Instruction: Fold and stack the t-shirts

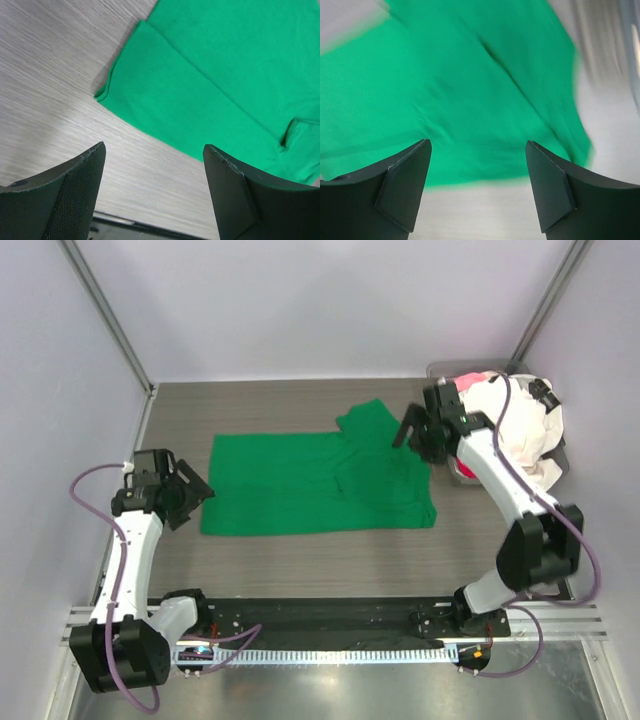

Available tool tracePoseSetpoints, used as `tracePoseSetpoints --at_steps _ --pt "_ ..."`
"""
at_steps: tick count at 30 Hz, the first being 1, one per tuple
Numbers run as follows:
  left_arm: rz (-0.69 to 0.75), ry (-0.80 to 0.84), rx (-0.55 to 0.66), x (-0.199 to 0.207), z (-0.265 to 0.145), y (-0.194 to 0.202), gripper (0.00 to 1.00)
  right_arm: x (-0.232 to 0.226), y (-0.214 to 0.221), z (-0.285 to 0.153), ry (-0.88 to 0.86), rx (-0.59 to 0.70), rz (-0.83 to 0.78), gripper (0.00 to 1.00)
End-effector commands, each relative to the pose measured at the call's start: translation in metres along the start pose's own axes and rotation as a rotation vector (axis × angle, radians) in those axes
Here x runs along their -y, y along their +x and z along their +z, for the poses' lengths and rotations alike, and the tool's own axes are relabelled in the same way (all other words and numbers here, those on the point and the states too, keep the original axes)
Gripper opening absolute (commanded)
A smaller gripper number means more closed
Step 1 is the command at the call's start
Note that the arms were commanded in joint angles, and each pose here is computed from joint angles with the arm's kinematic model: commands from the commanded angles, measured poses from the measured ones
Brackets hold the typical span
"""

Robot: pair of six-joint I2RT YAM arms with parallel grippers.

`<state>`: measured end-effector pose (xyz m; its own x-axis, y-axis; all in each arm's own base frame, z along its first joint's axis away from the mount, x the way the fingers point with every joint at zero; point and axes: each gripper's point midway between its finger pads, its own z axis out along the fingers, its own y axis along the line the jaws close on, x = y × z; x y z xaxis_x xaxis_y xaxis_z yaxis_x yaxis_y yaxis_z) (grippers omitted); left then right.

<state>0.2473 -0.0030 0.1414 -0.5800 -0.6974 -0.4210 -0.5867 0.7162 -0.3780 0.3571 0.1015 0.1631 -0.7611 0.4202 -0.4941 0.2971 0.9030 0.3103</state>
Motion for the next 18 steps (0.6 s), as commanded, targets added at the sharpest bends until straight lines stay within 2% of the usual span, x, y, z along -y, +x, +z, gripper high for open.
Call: tracePoseSetpoints --at_steps 1,2,3,4,5,6,7,8,9,11,13,14,18 --pt "0.135 -0.052 -0.065 -0.014 -0.015 0.011 0.8 -0.053 -0.068 0.014 -0.095 0.088 -0.135 0.82" --pt "0.144 -0.029 -0.085 -0.011 -0.017 0.015 0.8 -0.056 -0.07 0.045 -0.067 0.044 -0.149 0.82" --pt "0.166 0.001 -0.109 -0.009 -0.015 0.022 0.79 -0.059 -0.078 0.057 -0.053 0.036 -0.166 0.82" --pt "0.166 0.048 -0.138 -0.003 -0.014 0.029 0.79 -0.081 -0.114 0.048 -0.083 0.117 -0.177 0.82" --pt "0.166 0.069 -0.13 0.0 -0.012 0.029 0.79 -0.075 -0.106 0.089 -0.032 0.05 -0.192 0.83" --pt "0.159 0.069 -0.138 -0.001 -0.009 0.032 0.78 -0.079 -0.115 0.099 -0.026 0.058 -0.202 0.83" --pt "0.162 0.075 -0.134 0.0 -0.009 0.031 0.78 -0.102 -0.149 0.088 -0.077 0.139 -0.203 0.83" --pt "0.164 0.09 -0.138 0.003 -0.009 0.031 0.78 -0.105 -0.149 0.102 -0.079 0.121 -0.218 0.83" --pt "0.162 0.094 -0.137 0.003 -0.008 0.032 0.78 -0.103 -0.143 0.135 -0.069 0.09 -0.227 0.83" --pt "0.164 0.099 -0.13 0.004 -0.008 0.03 0.77 -0.119 -0.168 0.143 -0.111 0.175 -0.243 0.83" --pt "0.162 0.097 -0.125 0.004 -0.009 0.03 0.77 -0.12 -0.169 0.166 -0.115 0.196 -0.263 0.83" --pt "0.164 0.099 -0.125 0.004 -0.009 0.03 0.77 -0.126 -0.184 0.169 -0.131 0.267 -0.269 0.83" --pt "0.166 0.1 -0.124 0.005 -0.009 0.031 0.76 -0.127 -0.194 0.195 -0.127 0.34 -0.286 0.85"
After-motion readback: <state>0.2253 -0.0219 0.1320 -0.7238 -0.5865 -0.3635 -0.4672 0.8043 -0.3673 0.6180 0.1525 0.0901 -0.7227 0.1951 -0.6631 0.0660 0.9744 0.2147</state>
